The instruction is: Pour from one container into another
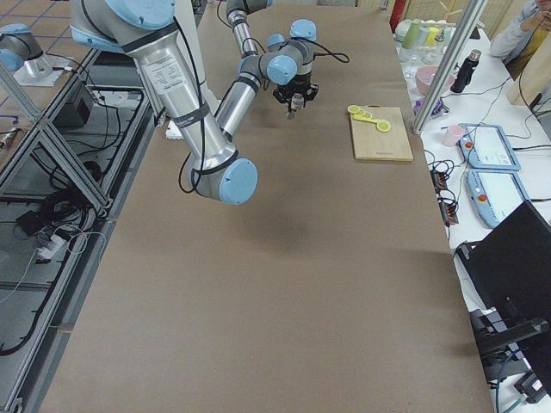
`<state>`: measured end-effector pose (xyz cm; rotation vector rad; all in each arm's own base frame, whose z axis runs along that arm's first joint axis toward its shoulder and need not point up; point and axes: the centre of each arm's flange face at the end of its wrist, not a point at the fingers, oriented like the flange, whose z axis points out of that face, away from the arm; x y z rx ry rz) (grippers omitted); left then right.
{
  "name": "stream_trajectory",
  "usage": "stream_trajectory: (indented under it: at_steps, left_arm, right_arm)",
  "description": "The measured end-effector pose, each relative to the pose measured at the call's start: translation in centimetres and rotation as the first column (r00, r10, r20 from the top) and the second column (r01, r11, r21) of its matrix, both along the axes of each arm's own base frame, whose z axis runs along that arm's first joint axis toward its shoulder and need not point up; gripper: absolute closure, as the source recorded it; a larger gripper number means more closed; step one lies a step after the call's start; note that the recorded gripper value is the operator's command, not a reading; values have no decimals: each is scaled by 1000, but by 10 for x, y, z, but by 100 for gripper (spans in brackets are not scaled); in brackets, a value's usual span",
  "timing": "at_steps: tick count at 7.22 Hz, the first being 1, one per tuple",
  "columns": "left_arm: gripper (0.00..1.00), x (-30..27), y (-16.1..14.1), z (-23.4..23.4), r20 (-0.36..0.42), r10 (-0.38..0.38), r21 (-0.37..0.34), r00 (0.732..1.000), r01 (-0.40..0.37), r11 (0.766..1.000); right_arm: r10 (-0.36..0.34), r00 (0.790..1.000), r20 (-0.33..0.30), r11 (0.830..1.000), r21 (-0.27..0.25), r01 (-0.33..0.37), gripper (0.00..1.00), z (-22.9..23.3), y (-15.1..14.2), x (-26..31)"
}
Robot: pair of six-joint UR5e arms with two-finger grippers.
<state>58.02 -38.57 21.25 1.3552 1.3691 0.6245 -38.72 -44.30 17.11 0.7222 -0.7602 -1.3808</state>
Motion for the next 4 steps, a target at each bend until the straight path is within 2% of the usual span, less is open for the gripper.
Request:
stream_trajectory:
  at_steps: [4]
  left_arm:
    - [100,0,0,1,0,0,0,1000,0,1000]
  right_arm:
    - [-81,996,-25,994,78,83,100,5,1,-2]
